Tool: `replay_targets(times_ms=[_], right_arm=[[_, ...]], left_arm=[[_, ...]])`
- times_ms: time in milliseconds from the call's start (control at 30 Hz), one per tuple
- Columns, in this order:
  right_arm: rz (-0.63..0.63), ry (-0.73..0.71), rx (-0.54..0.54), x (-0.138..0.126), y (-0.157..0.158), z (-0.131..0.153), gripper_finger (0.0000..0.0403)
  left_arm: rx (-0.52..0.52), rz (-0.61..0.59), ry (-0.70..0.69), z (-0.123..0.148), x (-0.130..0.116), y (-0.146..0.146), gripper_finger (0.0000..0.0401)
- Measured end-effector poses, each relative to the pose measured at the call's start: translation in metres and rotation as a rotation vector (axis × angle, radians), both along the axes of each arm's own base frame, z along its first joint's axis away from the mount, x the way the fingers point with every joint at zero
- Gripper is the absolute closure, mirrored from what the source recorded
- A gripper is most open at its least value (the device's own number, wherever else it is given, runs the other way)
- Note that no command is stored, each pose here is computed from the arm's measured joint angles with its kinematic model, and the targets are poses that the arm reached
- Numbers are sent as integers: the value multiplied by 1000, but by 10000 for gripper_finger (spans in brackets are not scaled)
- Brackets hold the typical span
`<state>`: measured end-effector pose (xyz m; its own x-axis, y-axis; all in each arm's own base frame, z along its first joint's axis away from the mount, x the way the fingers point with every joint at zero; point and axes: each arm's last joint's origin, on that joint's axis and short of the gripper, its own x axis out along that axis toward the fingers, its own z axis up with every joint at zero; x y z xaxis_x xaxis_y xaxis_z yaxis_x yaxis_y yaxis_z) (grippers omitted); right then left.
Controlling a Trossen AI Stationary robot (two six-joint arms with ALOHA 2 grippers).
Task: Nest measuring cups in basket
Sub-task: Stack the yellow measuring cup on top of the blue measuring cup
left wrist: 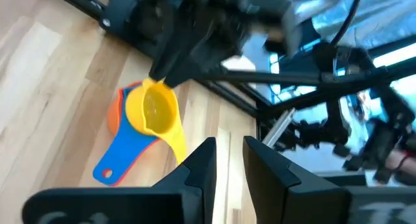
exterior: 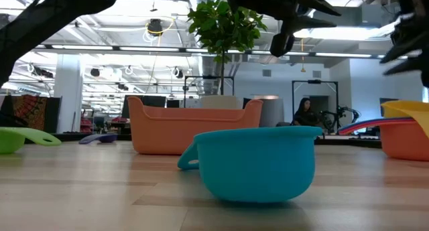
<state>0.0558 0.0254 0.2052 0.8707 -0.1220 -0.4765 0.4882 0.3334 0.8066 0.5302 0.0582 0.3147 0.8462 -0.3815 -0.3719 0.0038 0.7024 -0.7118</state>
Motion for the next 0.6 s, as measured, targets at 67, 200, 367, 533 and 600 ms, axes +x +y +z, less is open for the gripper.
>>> replay_targets(times_ms=[67, 200, 367, 533, 600], right_arm=[[33, -22, -36, 1, 1, 10, 295], [108, -83, -112, 10, 10, 31, 324], [217, -102, -187, 34, 34, 44, 371], [322, 148, -107, 54, 63, 27, 390], [386, 266, -61, 58, 77, 21, 384]], left_arm=[[57, -26, 15, -3, -1, -4, 337], [207, -57, 92, -14, -6, -12, 341], [307, -82, 211, -26, -13, -20, 355], [331, -95, 305, -29, -21, -29, 372], [361, -92, 348, -24, -28, -31, 378]])
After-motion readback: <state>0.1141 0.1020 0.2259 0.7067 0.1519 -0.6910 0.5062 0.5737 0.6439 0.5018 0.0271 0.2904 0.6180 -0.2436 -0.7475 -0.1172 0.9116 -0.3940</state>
